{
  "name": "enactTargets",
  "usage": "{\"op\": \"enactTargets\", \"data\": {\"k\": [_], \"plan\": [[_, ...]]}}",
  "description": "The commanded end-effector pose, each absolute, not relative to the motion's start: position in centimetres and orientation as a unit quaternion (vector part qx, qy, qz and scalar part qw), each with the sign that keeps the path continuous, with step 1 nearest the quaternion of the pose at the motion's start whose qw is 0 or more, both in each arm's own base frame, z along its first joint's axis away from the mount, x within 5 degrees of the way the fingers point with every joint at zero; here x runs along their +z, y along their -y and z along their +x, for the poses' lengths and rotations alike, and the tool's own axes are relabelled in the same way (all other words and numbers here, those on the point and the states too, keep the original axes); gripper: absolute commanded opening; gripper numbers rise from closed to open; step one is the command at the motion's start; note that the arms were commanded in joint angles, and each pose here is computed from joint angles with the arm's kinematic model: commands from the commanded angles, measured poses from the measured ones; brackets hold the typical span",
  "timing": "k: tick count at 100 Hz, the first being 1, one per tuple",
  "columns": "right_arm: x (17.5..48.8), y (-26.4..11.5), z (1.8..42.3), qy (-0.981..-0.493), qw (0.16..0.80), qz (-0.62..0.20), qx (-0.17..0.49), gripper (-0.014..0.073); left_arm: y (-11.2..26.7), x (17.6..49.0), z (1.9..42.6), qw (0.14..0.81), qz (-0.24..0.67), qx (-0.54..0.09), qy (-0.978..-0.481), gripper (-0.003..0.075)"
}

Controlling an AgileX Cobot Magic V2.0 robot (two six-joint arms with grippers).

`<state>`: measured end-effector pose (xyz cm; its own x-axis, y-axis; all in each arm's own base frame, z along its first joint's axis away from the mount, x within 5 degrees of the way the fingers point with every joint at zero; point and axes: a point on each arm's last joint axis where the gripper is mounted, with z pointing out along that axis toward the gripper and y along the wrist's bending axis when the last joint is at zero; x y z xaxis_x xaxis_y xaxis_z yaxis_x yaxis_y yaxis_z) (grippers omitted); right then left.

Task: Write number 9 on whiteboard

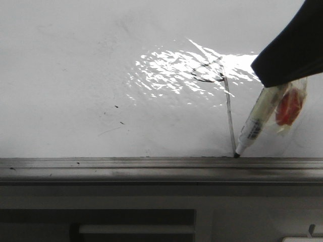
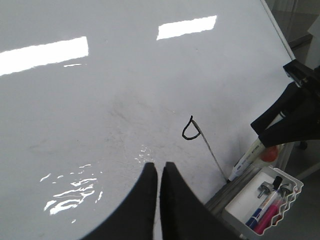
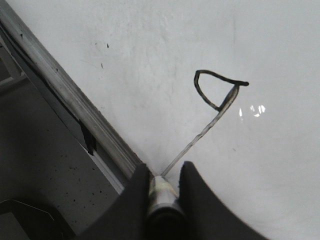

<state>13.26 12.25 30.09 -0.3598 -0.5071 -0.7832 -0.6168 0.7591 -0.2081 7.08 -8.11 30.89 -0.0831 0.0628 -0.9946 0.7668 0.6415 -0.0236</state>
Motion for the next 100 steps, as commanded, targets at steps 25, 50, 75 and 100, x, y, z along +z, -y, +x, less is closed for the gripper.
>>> {"op": "enactTargets", "data": {"k": [25, 50, 75, 100], "plan": [[37.2, -12.1, 11.3, -0.732, 0.561, -0.37, 0.112, -0.0053, 9.7, 31.3, 7.6, 0.548, 0.348, -0.308, -0.695, 0.0365], [36.5, -15.1, 9.4, -0.675, 0.545, -0.481, 0.128, -0.0069, 13.3, 30.9, 9.7, 0.452, 0.467, -0.294, -0.701, 0.0369], [35.7, -16.9, 9.1, -0.661, 0.529, -0.516, 0.134, -0.0069, 16.6, 31.6, 11.0, 0.429, 0.556, -0.337, -0.627, 0.0368], [36.0, -17.4, 9.0, -0.644, 0.543, -0.516, 0.154, -0.0069, 18.5, 30.8, 12.0, 0.381, 0.57, -0.374, -0.625, 0.0368]]}}
